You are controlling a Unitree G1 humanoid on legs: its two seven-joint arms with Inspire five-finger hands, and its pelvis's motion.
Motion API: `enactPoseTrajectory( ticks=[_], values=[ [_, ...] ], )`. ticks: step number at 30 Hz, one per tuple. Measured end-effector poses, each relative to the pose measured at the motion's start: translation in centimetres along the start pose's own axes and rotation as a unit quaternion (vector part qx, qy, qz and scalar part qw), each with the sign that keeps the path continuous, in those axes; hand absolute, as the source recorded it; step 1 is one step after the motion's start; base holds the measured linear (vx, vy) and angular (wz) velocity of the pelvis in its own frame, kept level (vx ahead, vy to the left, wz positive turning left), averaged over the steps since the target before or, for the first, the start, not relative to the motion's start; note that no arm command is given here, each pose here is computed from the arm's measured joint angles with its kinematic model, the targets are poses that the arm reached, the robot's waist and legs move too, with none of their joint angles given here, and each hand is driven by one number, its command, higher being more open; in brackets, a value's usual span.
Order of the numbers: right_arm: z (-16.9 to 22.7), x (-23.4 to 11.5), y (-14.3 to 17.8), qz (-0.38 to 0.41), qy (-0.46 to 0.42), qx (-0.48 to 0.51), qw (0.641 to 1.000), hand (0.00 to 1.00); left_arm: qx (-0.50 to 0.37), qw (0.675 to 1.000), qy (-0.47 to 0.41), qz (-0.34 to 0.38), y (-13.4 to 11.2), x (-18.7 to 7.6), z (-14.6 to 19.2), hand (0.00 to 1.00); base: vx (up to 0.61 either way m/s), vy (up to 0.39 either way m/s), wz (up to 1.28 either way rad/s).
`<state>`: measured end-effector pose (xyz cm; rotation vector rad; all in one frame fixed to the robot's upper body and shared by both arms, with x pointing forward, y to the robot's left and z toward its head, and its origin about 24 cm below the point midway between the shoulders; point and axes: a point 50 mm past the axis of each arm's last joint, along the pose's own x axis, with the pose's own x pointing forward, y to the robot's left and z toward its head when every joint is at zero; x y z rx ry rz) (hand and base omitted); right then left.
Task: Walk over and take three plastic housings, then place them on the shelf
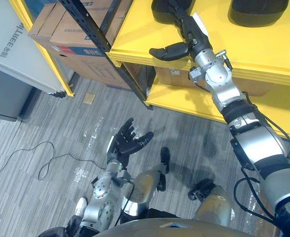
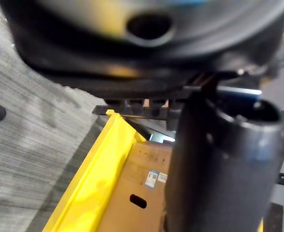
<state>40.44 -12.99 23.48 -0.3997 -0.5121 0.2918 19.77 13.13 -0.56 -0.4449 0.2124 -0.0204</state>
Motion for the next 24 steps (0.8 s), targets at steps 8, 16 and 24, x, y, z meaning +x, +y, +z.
enactPoseTrajectory(
  ticks=[8,16,24],
  values=[
    [3.6,-7.9,4.9,-0.041,-0.164,0.082,0.982,1.0,0.005,0.994,0.034,0.101,4.5,-1.2,-1.7,1.0,0.07,-0.023,-0.33],
    [-4.9,-24.3,0.9,-0.427,0.11,0.038,0.897,1.0,-0.008,0.946,0.1,0.309,11.1,-4.4,-5.5,1.0,0.14,0.025,-0.59],
    [-11.0,-41.6,1.2,-0.524,0.434,-0.031,0.732,1.0,-0.043,0.903,0.162,0.396,14.6,-8.2,-8.5,1.0,0.03,0.016,-0.37]
  ],
)
